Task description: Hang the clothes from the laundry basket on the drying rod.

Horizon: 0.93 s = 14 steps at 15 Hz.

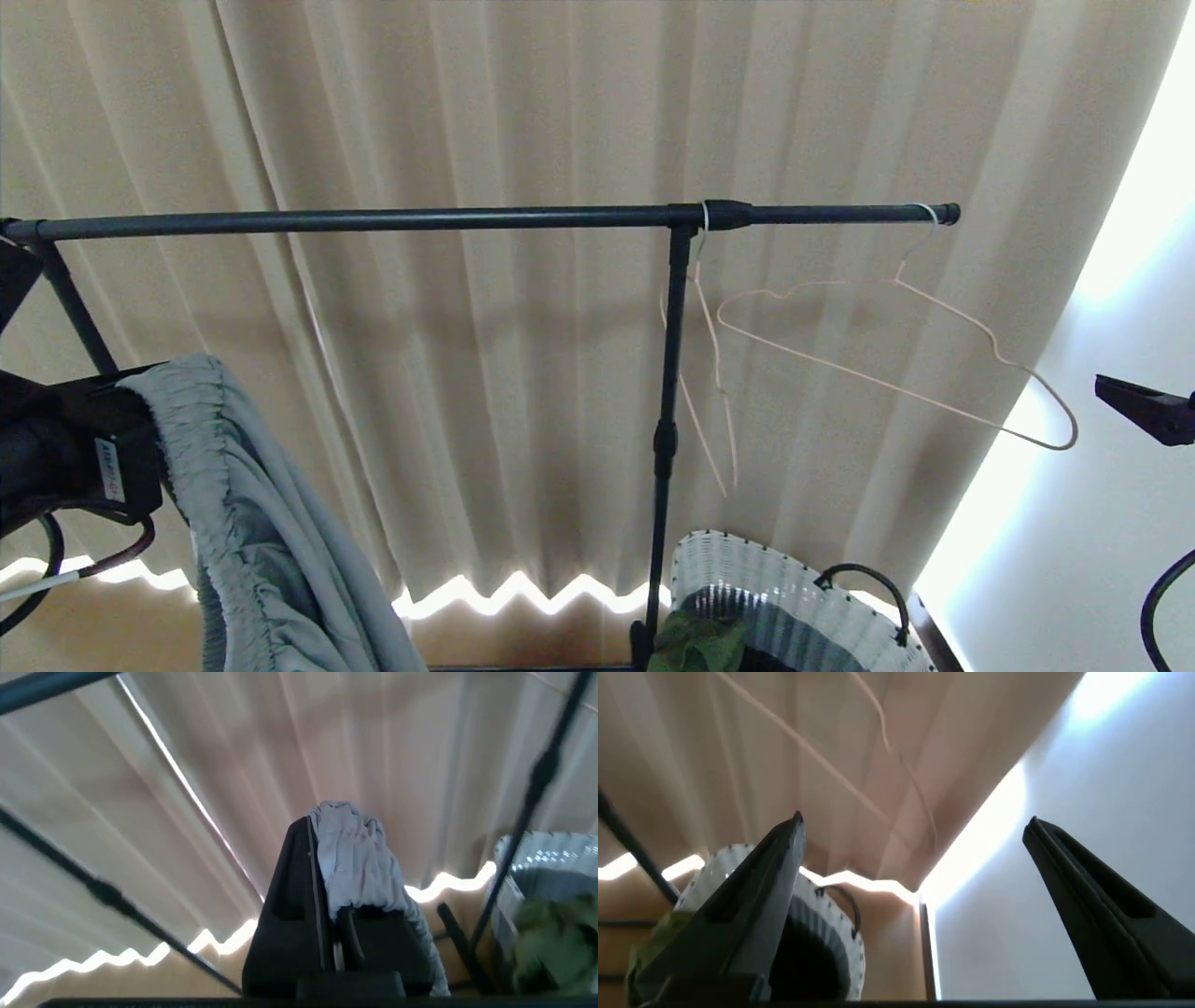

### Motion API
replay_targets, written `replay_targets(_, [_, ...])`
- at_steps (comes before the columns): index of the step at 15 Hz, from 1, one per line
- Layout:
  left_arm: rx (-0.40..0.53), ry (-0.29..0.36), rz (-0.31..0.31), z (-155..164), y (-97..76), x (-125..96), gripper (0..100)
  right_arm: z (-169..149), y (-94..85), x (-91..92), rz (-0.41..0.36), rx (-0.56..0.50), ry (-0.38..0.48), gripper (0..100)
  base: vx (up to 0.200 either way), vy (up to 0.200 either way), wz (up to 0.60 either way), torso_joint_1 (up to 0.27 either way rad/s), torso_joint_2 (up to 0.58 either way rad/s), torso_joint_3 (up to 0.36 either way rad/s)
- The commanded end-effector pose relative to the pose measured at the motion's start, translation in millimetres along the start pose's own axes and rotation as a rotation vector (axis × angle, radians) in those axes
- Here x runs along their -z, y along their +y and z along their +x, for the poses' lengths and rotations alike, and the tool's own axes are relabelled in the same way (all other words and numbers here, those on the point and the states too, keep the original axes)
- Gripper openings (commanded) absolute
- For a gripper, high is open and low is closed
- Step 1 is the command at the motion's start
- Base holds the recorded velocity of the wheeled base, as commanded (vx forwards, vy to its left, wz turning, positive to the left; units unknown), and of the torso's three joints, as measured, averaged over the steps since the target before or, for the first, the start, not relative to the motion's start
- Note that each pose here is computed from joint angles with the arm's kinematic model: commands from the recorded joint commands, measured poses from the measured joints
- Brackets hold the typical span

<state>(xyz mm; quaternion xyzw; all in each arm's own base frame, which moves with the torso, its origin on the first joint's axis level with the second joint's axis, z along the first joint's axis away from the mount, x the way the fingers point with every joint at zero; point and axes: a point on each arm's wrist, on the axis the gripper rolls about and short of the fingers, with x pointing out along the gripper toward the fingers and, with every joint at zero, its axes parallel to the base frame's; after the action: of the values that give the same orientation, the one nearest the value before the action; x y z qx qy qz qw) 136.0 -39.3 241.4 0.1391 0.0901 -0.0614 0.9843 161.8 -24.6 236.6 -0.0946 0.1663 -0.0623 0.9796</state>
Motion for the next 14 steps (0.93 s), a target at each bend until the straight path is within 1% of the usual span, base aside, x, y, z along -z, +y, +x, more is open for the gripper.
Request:
replay_targets(1, [0.005, 0.004, 0.002, 0, -1.0, 2, 0, 0, 0.0, -0.2, 0.000, -0.001, 0.000, 100, 0.000, 0.000, 0.00, 0.000, 0.00, 0.000])
replay_targets(5, [0.014, 0.023, 0.004, 2, -3.1, 7, 0, 0, 0.1, 0.2, 0.000, -0.001, 0.001, 100, 0.000, 0.000, 0.00, 0.000, 0.00, 0.000])
replay_targets(8, [0.064, 0.009, 0.005, -1, -3.9, 8, 0, 3, 0.1, 1.1, 0.002, -0.002, 0.012, 100, 0.000, 0.000, 0.00, 0.000, 0.00, 0.000])
replay_targets(12, [0.077, -0.035, 0.003, -5, -5.1, 4, 0, 19, -4.6, -6.5, 0.010, -0.010, 0.023, 100, 0.000, 0.000, 0.00, 0.000, 0.00, 0.000])
replay_targets(13, [0.082, -0.046, 0.000, -5, -5.9, 3, 0, 29, -4.7, -10.0, 0.011, -0.056, 0.025, 100, 0.000, 0.000, 0.00, 0.000, 0.00, 0.000])
replay_targets(14, [0.081, -0.043, 0.001, -4, -6.2, 3, 0, 38, -4.1, -12.4, 0.013, -0.112, 0.028, 100, 0.000, 0.000, 0.00, 0.000, 0.00, 0.000])
